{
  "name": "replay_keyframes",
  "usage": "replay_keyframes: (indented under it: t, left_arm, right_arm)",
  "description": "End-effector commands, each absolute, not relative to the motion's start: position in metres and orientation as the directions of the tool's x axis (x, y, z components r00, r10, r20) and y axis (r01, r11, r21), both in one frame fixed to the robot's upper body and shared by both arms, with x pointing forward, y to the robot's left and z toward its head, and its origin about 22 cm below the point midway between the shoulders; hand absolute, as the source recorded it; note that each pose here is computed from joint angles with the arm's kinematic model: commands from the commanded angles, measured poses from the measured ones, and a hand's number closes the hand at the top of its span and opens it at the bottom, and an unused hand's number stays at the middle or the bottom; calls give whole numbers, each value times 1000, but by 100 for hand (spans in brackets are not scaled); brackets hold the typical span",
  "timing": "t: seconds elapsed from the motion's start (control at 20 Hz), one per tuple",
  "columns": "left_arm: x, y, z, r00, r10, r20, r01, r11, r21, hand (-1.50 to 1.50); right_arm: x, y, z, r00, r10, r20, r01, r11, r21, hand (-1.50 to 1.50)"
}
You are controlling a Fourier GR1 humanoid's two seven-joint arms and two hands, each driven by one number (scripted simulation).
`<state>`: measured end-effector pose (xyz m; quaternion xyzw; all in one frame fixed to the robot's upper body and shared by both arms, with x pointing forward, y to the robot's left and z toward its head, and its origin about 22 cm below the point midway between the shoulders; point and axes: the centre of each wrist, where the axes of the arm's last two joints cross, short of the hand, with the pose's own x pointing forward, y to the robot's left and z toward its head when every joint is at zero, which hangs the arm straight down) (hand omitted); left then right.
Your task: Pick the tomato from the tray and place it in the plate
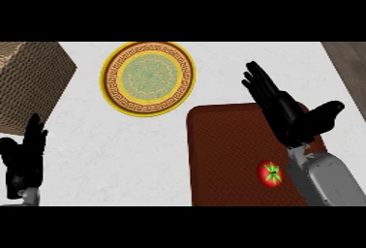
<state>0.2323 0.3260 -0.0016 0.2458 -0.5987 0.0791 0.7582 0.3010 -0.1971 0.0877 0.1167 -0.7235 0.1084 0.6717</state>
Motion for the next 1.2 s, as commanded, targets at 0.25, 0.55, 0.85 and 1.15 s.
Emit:
replay_keyframes:
  t: [0.25, 0.55, 0.85, 1.15]
  left_arm:
    - [231, 337, 19, 70, -498, 864, -222, 837, 501, 0]
    - [204, 335, -5, 91, -467, 880, -149, 867, 475, 0]
    - [197, 340, -6, 63, -467, 882, -121, 874, 471, 0]
    - [209, 343, -8, 56, -475, 878, -124, 869, 478, 0]
  right_arm:
    - [282, -220, 110, -85, -572, 816, -348, 785, 513, -150]
    - [221, -270, 77, -407, -241, 881, 137, 938, 319, -150]
    - [137, -299, 70, -434, -245, 867, 75, 949, 306, -150]
    - [130, -329, 95, -263, 27, 965, -77, 996, -49, -150]
